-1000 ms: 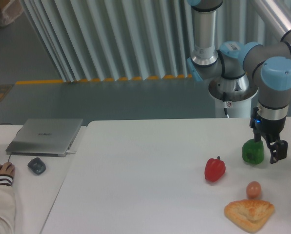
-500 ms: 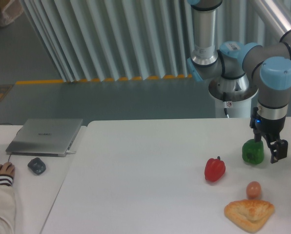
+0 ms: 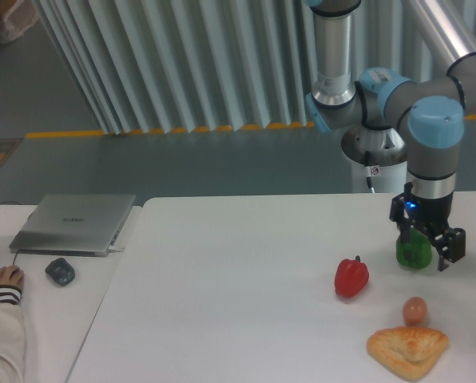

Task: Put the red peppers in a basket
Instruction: 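Lift the gripper and move it over the red bell pepper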

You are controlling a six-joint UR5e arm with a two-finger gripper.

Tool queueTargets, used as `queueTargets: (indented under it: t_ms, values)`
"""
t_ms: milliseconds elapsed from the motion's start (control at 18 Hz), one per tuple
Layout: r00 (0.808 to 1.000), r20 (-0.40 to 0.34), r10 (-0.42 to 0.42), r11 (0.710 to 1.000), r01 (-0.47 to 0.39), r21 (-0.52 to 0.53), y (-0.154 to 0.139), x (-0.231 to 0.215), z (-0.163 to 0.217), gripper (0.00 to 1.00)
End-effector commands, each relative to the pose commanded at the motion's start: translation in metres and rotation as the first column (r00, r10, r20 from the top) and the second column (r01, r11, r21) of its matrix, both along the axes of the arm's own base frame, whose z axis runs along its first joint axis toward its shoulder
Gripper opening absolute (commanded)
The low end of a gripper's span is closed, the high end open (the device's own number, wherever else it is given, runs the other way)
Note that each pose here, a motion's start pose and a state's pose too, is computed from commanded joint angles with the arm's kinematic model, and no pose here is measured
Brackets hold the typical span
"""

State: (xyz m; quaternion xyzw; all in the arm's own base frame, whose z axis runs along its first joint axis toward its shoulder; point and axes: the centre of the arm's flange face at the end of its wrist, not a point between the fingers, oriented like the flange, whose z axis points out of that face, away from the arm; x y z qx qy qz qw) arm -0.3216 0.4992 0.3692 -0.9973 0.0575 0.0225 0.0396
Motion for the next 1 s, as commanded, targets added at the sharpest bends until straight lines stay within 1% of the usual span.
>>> queueTargets:
  t_ms: [56, 222, 333, 389, 500, 611, 722, 889, 1000]
  values:
    - [1.0, 0.005, 0.018, 1.0, -0.018, 0.004, 0.007, 0.011, -0.001, 1.0]
    - [1.0, 0.001, 0.023, 1.0, -0.023, 0.008, 0.018, 0.029, 0.001, 1.0]
    - [0.996, 0.01, 0.091, 0.996, -0.092, 0.006, 0.026, 0.049, -0.002, 1.0]
    - [0.989, 0.017, 0.148, 0.989, -0.148, 0.001, 0.031, 0.058, -0.005, 1.0]
    - [0.982, 0.016, 0.19, 0.981, -0.189, -0.048, 0.028, 0.072, -0.025, 1.0]
    - [0.971, 0.018, 0.24, 0.968, -0.238, -0.085, 0.023, 0.075, -0.041, 1.0]
    - [0.965, 0.027, 0.26, 0.961, -0.256, -0.107, 0.022, 0.075, -0.053, 1.0]
    - [0.965, 0.032, 0.26, 0.961, -0.256, -0.104, 0.022, 0.077, -0.048, 1.0]
    - [0.964, 0.061, 0.259, 0.963, -0.252, -0.099, 0.023, 0.08, -0.043, 1.0]
